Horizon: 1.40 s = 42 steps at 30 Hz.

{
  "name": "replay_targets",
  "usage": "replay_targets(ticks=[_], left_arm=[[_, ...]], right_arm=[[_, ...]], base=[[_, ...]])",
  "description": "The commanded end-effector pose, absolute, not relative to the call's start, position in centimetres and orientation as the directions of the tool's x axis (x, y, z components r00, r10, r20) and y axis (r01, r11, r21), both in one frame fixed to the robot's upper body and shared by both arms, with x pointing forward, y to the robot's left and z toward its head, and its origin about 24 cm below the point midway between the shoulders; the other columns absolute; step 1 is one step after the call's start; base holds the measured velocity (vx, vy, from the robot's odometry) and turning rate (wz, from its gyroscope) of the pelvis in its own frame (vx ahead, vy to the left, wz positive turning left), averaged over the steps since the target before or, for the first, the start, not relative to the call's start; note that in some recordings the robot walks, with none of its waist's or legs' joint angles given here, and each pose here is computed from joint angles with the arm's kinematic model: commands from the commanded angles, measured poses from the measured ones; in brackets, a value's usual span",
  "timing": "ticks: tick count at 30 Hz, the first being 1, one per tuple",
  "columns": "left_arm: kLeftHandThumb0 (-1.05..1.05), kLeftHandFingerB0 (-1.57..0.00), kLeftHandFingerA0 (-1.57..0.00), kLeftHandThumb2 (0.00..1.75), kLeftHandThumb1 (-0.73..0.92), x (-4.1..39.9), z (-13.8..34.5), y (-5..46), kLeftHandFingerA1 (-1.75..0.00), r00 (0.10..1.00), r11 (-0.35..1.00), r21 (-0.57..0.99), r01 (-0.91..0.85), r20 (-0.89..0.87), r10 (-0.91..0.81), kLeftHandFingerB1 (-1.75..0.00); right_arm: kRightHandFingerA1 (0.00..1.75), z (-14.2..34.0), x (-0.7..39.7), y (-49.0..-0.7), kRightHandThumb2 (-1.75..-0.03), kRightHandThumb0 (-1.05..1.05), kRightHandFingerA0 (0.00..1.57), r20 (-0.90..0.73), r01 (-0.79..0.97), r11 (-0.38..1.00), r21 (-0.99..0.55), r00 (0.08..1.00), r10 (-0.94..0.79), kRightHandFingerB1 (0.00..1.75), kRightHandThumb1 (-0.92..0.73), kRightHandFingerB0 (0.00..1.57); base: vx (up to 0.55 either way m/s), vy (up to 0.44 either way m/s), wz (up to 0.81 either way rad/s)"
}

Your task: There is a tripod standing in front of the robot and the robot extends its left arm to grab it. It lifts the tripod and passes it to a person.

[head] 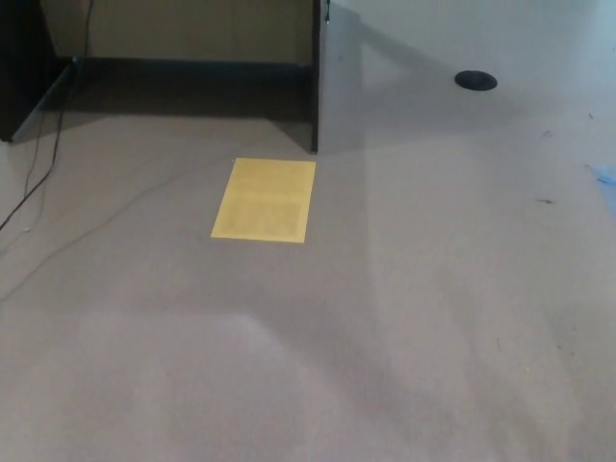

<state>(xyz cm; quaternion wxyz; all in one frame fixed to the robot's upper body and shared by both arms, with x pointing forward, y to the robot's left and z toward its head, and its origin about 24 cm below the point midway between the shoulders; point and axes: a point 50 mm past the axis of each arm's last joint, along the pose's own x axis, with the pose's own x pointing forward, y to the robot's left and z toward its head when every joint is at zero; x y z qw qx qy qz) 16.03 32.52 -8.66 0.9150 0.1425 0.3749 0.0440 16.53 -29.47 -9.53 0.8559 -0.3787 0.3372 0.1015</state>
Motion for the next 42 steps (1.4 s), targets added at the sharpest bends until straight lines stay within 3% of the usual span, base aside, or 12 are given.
replay_targets(ticks=[1, 7, 16, 23, 42], left_arm=[[-0.60, -0.11, -0.17, 0.70, 0.44, 16.47, -8.01, 33.55, -0.42, 0.714, 0.897, 0.420, 0.136, -0.669, 0.205, -0.35], [-0.59, -0.17, -0.29, 0.75, 0.47, 16.06, -8.36, 33.52, -0.46, 0.687, 0.882, 0.431, 0.191, -0.700, 0.193, -0.38], [-0.55, -0.16, -0.28, 0.72, 0.46, 16.08, -8.32, 33.59, -0.45, 0.686, 0.887, 0.415, 0.202, -0.706, 0.174, -0.37], [-0.54, -0.15, -0.32, 0.71, 0.45, 16.01, -8.41, 33.60, -0.46, 0.679, 0.889, 0.410, 0.206, -0.714, 0.172, -0.37], [-0.53, -0.15, -0.22, 0.69, 0.44, 16.02, -8.43, 33.56, -0.42, 0.677, 0.886, 0.412, 0.213, -0.716, 0.169, -0.36]], right_arm=[[0.42, -9.54, 16.37, -29.69, -0.60, -0.38, 0.69, -0.647, -0.412, 0.697, -0.587, 0.757, -0.097, 0.37, -0.67, 0.53], [0.42, -9.66, 16.01, -29.74, -0.60, -0.38, 0.71, -0.646, -0.413, 0.690, -0.594, 0.757, -0.104, 0.38, -0.67, 0.54], [0.41, -9.69, 16.24, -29.69, -0.61, -0.38, 0.66, -0.654, -0.419, 0.689, -0.591, 0.749, -0.106, 0.37, -0.67, 0.52], [0.43, -9.75, 16.09, -29.70, -0.61, -0.38, 0.72, -0.657, -0.423, 0.685, -0.593, 0.746, -0.108, 0.37, -0.67, 0.53], [0.42, -9.83, 15.73, -29.69, -0.61, -0.38, 0.71, -0.655, -0.417, 0.694, -0.587, 0.748, -0.104, 0.37, -0.67, 0.53]], base=[[0.00, 0.000, 0.00], [0.00, 0.000, 0.00], [0.00, 0.000, 0.00], [0.00, 0.000, 0.00], [0.00, 0.000, 0.00]])
